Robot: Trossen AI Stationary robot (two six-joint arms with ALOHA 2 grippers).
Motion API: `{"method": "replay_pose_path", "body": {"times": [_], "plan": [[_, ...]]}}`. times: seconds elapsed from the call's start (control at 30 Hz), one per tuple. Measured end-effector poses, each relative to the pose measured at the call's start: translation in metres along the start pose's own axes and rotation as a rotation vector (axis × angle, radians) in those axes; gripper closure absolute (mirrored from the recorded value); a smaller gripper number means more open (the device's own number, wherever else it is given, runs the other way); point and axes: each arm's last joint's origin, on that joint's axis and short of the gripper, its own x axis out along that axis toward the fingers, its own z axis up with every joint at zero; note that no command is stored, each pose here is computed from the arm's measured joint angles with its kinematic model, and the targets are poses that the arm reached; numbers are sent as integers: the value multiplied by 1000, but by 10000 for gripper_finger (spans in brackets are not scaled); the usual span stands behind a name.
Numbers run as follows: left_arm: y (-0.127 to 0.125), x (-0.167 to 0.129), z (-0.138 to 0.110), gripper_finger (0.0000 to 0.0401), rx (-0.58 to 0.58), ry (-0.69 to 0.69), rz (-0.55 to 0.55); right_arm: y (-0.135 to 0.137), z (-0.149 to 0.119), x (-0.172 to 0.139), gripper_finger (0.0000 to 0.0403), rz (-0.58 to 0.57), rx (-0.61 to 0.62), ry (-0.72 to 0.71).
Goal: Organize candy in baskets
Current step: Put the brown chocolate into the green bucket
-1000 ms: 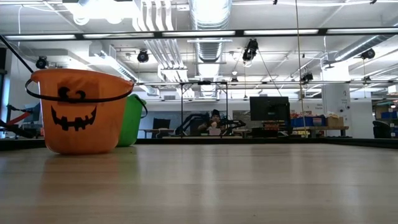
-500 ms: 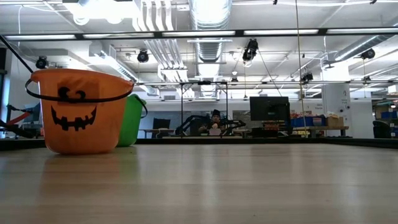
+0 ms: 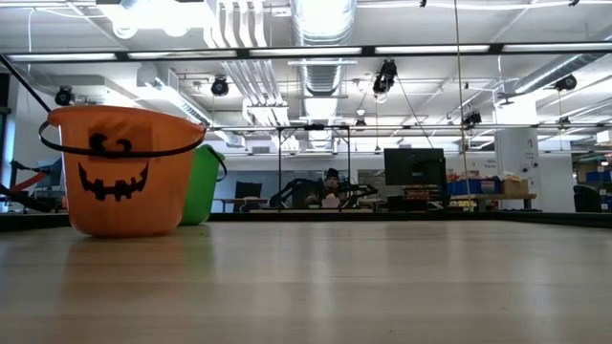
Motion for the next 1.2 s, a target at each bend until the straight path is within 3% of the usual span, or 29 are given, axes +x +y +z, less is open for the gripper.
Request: {"method": "replay_pose_path", "body": {"times": [0.3, 0.67, 1.2], "plan": [[0, 1, 1, 236, 48, -2, 6, -6, 21, 5, 184, 40, 3, 23], [0, 2, 2, 236, 81, -5, 8, -12, 23, 27, 183, 77, -5, 46], [0, 2, 3, 236, 84, -14, 8, -32, 13, 77, 185, 124, 83, 77]]}}
